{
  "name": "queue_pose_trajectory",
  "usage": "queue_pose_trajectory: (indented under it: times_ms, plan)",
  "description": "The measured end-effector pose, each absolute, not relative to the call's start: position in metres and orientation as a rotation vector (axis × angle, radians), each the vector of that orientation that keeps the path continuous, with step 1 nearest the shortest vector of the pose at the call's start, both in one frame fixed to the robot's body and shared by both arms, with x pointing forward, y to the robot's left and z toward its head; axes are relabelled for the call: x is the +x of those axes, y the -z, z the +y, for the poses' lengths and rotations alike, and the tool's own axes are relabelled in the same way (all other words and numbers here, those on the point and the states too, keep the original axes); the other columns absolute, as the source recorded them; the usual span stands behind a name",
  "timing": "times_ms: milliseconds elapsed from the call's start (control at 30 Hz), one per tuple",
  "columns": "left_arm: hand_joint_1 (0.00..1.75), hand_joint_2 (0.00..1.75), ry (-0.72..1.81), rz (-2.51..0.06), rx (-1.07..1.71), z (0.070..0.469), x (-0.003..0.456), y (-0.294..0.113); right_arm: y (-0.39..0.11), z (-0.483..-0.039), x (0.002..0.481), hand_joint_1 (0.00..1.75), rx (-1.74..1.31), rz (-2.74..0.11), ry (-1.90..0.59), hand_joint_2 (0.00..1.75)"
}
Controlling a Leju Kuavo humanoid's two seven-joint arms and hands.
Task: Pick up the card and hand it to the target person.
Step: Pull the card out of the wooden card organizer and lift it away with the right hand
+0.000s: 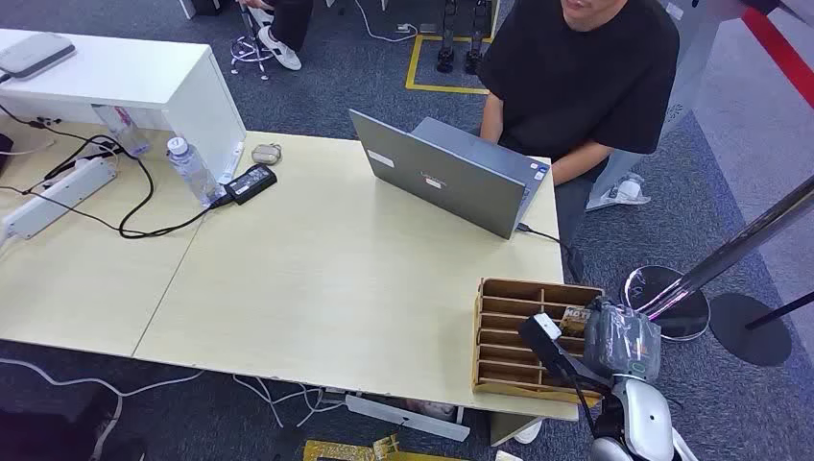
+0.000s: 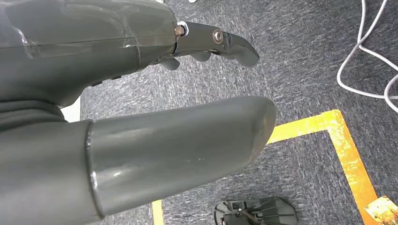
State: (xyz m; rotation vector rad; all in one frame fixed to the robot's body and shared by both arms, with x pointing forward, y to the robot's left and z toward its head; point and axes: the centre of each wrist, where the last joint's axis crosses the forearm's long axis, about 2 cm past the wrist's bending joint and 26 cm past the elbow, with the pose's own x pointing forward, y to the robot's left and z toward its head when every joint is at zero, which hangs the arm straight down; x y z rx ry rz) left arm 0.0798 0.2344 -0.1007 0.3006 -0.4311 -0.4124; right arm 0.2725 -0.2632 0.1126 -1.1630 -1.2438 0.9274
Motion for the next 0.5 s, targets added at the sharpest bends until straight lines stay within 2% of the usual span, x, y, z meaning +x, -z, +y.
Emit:
queue_pose_trajectory:
  times_ms: [500]
  plan:
    - [0.00, 0.00, 0.403, -0.434, 0.299, 0.2345, 0.0796, 0.1008, -0.1180, -0.2621, 0.2706, 1.42, -1.044, -1.333, -0.813, 1.75]
